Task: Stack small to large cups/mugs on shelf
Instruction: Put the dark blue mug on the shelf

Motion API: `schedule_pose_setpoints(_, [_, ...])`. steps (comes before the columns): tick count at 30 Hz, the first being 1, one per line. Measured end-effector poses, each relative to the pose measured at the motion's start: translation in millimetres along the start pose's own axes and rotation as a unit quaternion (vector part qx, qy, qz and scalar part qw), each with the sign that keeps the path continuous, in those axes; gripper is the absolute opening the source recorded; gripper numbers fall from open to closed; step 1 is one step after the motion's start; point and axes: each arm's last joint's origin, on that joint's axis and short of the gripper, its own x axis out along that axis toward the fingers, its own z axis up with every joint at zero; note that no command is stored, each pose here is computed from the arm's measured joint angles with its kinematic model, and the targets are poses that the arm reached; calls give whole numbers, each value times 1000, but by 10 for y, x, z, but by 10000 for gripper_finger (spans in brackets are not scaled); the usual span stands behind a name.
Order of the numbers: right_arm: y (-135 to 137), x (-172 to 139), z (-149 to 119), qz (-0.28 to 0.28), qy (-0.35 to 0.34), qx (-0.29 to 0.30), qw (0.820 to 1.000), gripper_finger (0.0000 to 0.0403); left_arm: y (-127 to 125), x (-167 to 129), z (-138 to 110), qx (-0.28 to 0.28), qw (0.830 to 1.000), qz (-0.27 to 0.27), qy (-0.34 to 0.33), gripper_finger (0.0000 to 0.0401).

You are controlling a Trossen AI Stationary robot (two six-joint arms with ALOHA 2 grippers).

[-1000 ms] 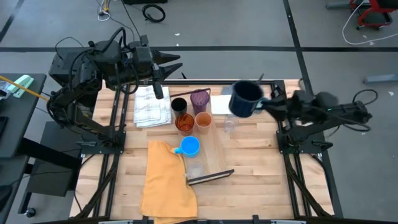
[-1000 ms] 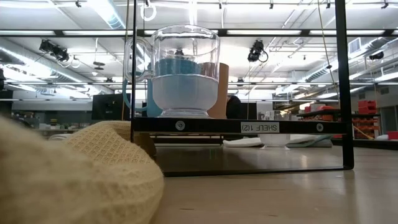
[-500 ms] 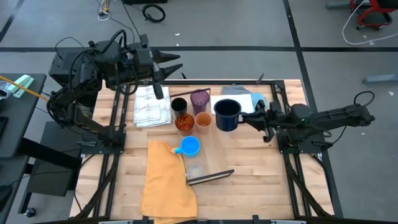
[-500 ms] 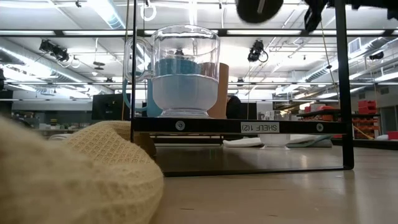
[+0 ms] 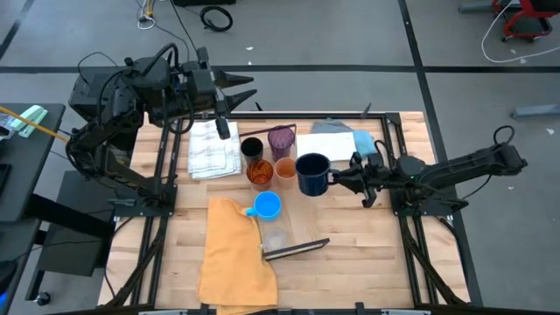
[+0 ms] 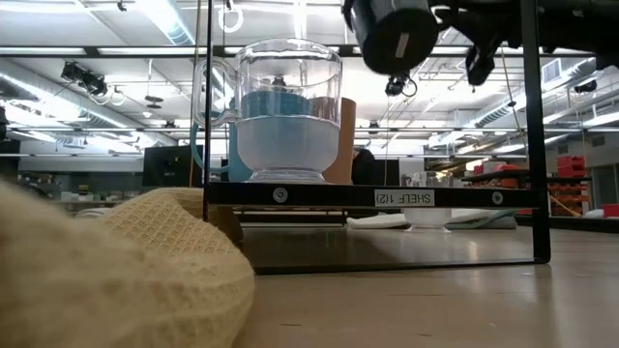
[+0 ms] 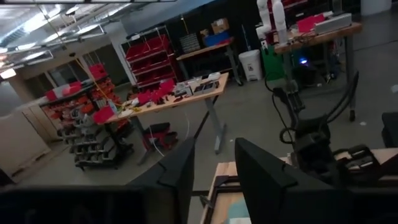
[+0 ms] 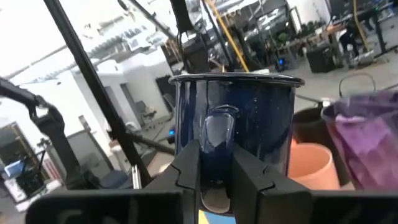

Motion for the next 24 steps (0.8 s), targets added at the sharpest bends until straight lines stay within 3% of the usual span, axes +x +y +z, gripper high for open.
schedule_pose_setpoints(10, [0,39,-70,48,-23,-63,997,56,1,0,4,43,999,1,-2,121])
schedule_pose_setpoints(15, [-37,56,-172,43,27,-100,994,55,1,0,4,43,999,1,-2,114])
schedule_pose_setpoints(24, [-140,85,-279,27,63,-109,992,55,8,0,1,43,999,13,3,123])
